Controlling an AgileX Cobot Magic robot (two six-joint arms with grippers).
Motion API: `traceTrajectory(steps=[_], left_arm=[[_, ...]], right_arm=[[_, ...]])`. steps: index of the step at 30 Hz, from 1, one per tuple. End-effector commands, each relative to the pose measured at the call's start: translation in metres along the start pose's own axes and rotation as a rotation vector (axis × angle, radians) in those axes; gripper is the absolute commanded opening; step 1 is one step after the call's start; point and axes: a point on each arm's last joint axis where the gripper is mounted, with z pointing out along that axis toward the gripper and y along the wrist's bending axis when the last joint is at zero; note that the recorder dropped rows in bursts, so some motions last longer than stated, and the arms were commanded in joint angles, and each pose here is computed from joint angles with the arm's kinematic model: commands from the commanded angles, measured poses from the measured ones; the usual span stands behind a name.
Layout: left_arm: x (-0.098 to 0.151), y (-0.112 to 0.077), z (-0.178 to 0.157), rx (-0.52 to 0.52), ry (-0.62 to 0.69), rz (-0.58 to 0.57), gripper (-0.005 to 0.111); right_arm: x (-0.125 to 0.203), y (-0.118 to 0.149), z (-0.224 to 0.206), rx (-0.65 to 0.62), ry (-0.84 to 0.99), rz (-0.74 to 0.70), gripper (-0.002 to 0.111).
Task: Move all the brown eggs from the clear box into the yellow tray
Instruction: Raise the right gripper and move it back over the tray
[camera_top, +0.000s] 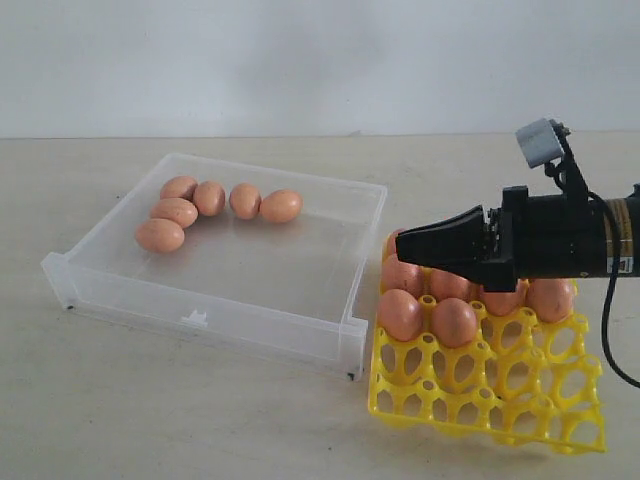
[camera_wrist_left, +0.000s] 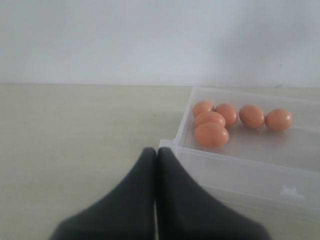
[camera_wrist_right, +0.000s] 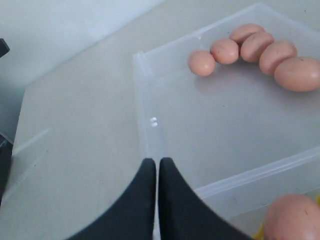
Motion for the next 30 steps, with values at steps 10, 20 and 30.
traceTrajectory(steps=[10, 20, 30], left_arm=[[-0.001, 0.000, 0.000, 0.006, -0.005, -0.004, -0.004], [-0.001, 0.000, 0.000, 0.006, -0.005, -0.004, -0.004], [-0.001, 0.000, 0.000, 0.006, -0.005, -0.004, -0.004]], right_arm=[[-0.050, 0.030, -0.004, 0.036, -0.226, -0.098, 0.000], [-0.102, 0.074, 0.061, 0.405, -0.068, -0.261, 0.000], [-0.141, 0.081, 0.147, 0.623, 0.056, -0.364, 0.000]])
